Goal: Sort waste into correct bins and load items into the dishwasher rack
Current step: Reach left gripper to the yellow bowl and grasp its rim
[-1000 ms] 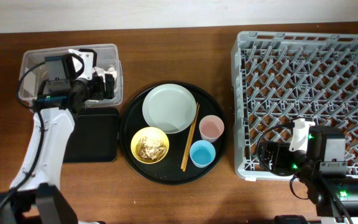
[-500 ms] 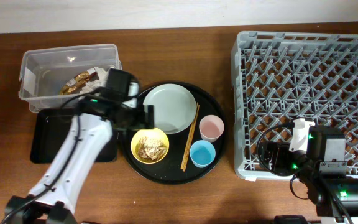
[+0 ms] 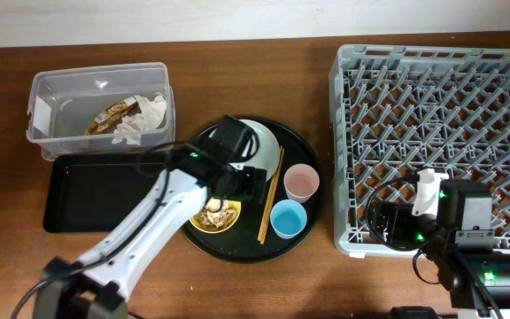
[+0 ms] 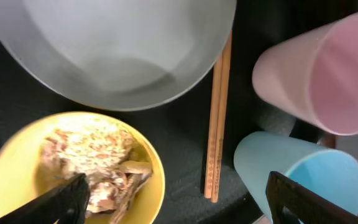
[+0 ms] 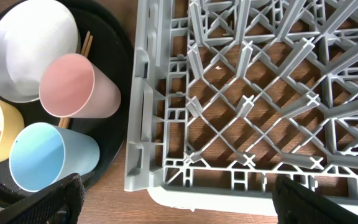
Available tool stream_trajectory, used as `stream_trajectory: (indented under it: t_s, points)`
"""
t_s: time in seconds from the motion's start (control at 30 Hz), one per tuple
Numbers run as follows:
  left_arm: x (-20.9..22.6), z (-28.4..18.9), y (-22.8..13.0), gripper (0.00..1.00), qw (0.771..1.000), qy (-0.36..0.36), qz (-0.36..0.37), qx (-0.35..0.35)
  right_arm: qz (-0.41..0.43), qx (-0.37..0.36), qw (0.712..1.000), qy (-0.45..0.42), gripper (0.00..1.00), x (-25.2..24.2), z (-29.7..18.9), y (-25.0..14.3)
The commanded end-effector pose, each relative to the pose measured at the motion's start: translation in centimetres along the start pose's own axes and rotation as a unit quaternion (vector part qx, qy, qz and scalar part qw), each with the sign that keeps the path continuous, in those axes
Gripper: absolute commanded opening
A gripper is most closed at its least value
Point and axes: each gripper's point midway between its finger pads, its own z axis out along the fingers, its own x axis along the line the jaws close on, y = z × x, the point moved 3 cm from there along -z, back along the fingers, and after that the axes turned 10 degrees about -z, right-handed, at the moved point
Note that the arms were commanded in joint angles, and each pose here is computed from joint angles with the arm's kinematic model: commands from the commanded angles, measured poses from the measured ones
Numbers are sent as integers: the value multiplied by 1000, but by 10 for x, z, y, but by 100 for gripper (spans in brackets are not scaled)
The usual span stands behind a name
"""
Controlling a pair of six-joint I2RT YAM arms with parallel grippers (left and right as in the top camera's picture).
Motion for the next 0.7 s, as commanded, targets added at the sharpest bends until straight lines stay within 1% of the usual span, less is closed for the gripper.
stream_trajectory:
  t_s: [0.0, 0.03, 0.1, 0.17, 0.23, 0.3, 0.33, 0.4, 0.53, 0.57, 0.63, 0.67]
  points:
    - [-4, 27, -13, 89, 999, 18, -28, 43, 1, -9, 1000, 2, 98, 1, -5, 5]
    - [-5, 34, -17, 89, 998, 23, -25, 52, 1, -9, 1000, 2, 99, 1, -5, 5]
    - [-5, 41, -21, 79, 997, 30, -22, 63, 1, -9, 1000, 2, 98, 1, -5, 5]
    - [-3, 52, -24, 72, 996, 39, -24, 77, 1, -9, 1000, 2, 98, 1, -5, 5]
    - [0, 59, -27, 57, 995, 46, -25, 87, 1, -9, 1000, 2, 98, 1, -5, 5]
    - [3, 69, -31, 48, 993, 56, -31, 100, 1, -9, 1000, 2, 98, 1, -5, 5]
    - [4, 72, -32, 47, 992, 59, -32, 105, 1, -9, 1000, 2, 98, 1, -5, 5]
    - [6, 78, -33, 38, 991, 65, -32, 110, 1, -9, 1000, 2, 98, 1, -5, 5]
    - [15, 81, -29, 36, 990, 96, -28, 95, 1, -9, 1000, 2, 98, 1, -5, 5]
    - [15, 81, -29, 34, 990, 96, -28, 95, 1, -9, 1000, 2, 99, 1, -5, 5]
    - [15, 81, -29, 24, 990, 96, -28, 95, 1, -9, 1000, 2, 98, 1, -5, 5]
    - [15, 81, -29, 18, 990, 96, -28, 96, 1, -9, 1000, 2, 98, 1, -5, 5]
